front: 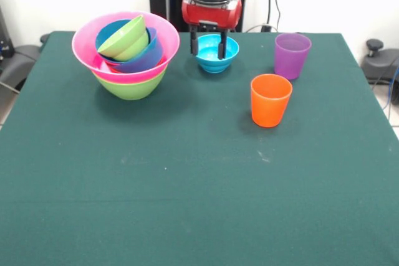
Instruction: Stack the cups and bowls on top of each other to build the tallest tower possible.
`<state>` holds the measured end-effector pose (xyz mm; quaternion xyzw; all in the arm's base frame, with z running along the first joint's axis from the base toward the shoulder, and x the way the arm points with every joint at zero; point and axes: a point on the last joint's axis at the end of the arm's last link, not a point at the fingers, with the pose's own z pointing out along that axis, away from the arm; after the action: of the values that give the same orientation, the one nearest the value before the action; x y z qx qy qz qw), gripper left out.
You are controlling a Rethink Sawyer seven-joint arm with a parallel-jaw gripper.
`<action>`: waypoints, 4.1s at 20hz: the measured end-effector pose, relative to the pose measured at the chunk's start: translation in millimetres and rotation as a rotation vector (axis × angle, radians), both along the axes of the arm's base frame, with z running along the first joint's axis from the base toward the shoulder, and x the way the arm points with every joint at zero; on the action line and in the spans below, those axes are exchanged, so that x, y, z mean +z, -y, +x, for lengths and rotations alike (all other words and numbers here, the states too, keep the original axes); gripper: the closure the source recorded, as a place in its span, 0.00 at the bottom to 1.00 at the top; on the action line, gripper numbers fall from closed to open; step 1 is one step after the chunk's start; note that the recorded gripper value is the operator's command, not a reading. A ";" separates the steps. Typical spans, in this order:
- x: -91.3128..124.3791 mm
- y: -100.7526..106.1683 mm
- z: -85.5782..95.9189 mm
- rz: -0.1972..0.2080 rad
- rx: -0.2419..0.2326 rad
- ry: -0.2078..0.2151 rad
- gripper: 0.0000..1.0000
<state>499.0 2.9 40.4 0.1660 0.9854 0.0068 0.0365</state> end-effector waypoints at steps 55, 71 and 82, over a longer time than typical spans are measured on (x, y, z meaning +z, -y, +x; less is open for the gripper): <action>-64.1 -67.1 -95.5 -0.017 0.036 -0.054 1.00; 16.8 -64.9 -44.4 -0.064 0.017 0.050 1.00; 132.2 -36.6 13.1 0.001 -0.142 0.081 1.00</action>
<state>512.1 39.5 172.6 0.2351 0.9689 0.0115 0.0769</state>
